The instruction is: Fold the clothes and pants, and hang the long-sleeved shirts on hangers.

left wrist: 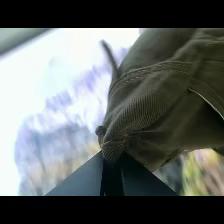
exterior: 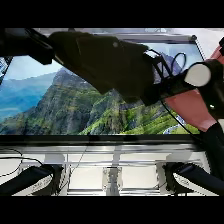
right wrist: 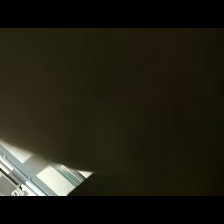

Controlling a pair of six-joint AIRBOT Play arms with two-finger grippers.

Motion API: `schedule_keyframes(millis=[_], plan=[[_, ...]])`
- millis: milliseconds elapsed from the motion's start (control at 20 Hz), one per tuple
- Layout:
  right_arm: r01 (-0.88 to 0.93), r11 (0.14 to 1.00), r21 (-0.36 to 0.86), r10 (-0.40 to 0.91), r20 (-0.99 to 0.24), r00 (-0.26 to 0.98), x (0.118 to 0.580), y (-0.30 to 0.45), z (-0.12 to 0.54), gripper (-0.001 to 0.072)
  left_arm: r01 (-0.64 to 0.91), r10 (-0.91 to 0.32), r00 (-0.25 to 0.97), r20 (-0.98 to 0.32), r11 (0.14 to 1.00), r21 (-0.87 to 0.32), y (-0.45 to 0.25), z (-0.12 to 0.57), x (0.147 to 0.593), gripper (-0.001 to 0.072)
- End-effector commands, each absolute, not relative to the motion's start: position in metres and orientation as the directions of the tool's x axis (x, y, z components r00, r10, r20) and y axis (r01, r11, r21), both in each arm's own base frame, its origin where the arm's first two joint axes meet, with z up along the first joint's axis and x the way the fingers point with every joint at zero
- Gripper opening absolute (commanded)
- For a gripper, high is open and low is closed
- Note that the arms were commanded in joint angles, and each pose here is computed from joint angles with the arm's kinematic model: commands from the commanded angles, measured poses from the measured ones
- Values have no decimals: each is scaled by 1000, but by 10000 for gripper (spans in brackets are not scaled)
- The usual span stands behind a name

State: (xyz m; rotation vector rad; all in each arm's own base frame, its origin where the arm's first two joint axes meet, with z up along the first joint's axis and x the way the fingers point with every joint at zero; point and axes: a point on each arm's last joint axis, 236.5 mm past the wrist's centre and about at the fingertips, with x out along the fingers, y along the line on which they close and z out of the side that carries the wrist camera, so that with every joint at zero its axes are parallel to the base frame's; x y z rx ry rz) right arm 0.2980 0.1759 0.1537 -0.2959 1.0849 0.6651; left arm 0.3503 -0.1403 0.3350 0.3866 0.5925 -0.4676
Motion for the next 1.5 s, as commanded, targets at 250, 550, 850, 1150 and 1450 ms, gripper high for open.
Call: schedule_keyframes(millis=[250, 550, 850, 1150, 1450], plan=[[-692, 711, 123, 372, -901, 222, 232, 161, 180, 203, 616, -180, 360, -916, 782, 89, -140, 230, 324, 43], [-735, 637, 233, 529, -825, 197, 231, 200, 188, 204, 660, -84, 67, -994, 751, -19, -136, 139, 297, 43], [-679, 712, 181, 505, -804, 315, 268, 198, 170, 199, 829, -197, 324, -925, 531, 177, -209, 180, 324, 42], [-542, 827, 150, 426, -797, 429, 295, 154, 176, 197, 844, -489, 524, -697, 191, 501, -301, 295, 303, 42], [-399, 906, 142, 344, -797, 497, 302, 99, 184, 197, 890, -128, 436, -891, 209, 405, -231, 219, 299, 42]])
